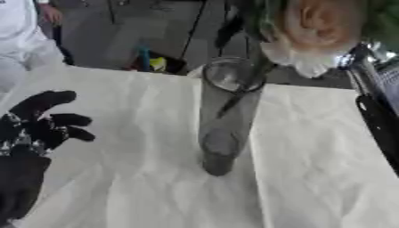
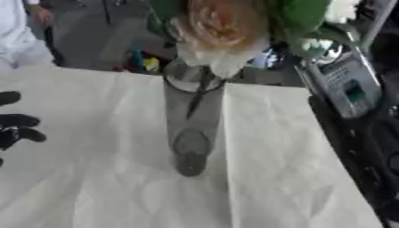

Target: Arrange flowers into the vase.

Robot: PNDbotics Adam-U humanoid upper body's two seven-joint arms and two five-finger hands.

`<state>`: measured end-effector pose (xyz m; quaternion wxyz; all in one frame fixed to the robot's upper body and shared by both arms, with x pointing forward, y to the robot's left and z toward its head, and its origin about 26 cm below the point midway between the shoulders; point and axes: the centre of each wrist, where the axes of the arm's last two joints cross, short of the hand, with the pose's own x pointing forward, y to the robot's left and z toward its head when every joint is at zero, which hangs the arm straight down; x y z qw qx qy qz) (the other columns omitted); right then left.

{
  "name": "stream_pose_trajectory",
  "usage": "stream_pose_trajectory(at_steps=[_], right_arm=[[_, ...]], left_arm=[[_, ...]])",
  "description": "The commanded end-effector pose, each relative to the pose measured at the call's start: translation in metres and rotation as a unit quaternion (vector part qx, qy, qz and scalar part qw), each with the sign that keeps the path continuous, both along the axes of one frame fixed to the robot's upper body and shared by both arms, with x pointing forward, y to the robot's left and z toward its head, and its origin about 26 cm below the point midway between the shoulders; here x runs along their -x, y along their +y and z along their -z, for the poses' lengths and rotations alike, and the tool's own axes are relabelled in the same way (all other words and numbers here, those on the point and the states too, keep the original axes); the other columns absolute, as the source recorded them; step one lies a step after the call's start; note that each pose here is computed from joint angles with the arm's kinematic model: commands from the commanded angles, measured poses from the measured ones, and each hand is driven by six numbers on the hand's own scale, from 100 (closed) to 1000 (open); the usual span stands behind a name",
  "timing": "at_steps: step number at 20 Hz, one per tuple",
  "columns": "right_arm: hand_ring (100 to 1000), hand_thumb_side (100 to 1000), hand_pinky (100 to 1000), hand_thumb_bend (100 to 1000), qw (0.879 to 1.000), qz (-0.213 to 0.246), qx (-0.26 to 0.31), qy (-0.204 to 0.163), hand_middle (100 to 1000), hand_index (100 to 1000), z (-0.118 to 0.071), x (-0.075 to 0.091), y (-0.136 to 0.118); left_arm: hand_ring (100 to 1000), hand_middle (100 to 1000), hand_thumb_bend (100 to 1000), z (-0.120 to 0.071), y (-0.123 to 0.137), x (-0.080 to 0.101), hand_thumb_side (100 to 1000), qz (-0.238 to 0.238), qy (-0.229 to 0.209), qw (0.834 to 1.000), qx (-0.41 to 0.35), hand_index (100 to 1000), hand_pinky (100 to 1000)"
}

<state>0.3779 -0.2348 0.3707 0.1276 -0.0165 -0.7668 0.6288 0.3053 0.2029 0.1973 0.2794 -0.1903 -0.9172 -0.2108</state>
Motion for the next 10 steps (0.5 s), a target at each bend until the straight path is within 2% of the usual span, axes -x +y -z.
stream_pose_trajectory(at_steps=[1, 10], right_arm=[[852, 1000, 982, 323, 0.999, 0.013, 0.027, -0.021, 765, 893, -0.014, -0.002, -0.008], [850, 1000, 986, 263, 0.999, 0.016, 0.024, -0.016, 765, 899, -0.013, -0.014, -0.009]], left_arm=[[728, 826, 157, -0.004, -0.003, 0.002, 1000, 0.008, -0.008, 1.0, -0.005, 892, 644], [728, 826, 158, -0.006, -0.003, 0.002, 1000, 0.008, -0.007, 1.0, -0.007, 891, 644]])
